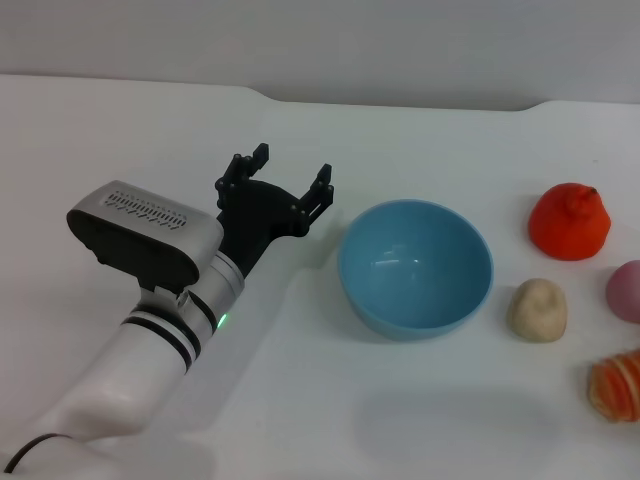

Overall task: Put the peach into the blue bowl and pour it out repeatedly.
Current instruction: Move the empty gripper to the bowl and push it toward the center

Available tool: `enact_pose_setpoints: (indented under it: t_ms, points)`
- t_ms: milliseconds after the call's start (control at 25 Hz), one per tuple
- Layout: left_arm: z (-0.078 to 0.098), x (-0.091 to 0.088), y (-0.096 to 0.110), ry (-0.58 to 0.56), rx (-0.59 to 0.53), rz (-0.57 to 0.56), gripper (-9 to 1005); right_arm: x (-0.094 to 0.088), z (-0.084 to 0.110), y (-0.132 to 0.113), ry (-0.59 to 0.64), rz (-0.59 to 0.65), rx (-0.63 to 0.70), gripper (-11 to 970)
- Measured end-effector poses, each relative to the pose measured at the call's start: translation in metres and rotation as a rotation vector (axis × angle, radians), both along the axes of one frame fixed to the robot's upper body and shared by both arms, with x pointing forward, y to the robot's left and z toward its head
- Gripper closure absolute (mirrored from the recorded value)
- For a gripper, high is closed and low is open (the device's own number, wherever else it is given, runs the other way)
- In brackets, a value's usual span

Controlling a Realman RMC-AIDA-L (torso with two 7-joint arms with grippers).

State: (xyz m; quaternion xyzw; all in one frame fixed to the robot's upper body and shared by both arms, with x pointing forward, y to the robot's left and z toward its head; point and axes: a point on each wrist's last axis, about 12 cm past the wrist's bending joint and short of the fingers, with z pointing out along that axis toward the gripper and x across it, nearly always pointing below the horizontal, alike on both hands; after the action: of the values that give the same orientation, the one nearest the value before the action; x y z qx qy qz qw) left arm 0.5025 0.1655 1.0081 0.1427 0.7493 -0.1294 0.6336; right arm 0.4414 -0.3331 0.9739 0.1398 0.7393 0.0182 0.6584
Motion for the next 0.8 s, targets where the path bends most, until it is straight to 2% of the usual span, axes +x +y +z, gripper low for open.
enact_pose_setpoints:
  t_ms: [320, 480, 640, 800]
  points:
    - [0.001, 0.001, -0.001, -0.001, -0.004, -0.001, 194, 0.002, 0.000, -0.002, 0.005, -0.002, -0.007, 264]
    - [0.004, -0.001, -0.008, 0.012, -0.031, -0.016, 194, 0.002, -0.001, -0.003, 0.015, -0.002, -0.007, 265]
    - [0.013, 0.003, -0.016, 0.038, -0.065, -0.042, 194, 0.002, -0.001, -0.005, 0.021, -0.007, -0.014, 265]
    - [0.035, 0.021, -0.022, 0.117, -0.085, -0.094, 195, 0.001, -0.002, -0.006, 0.025, -0.008, -0.015, 265]
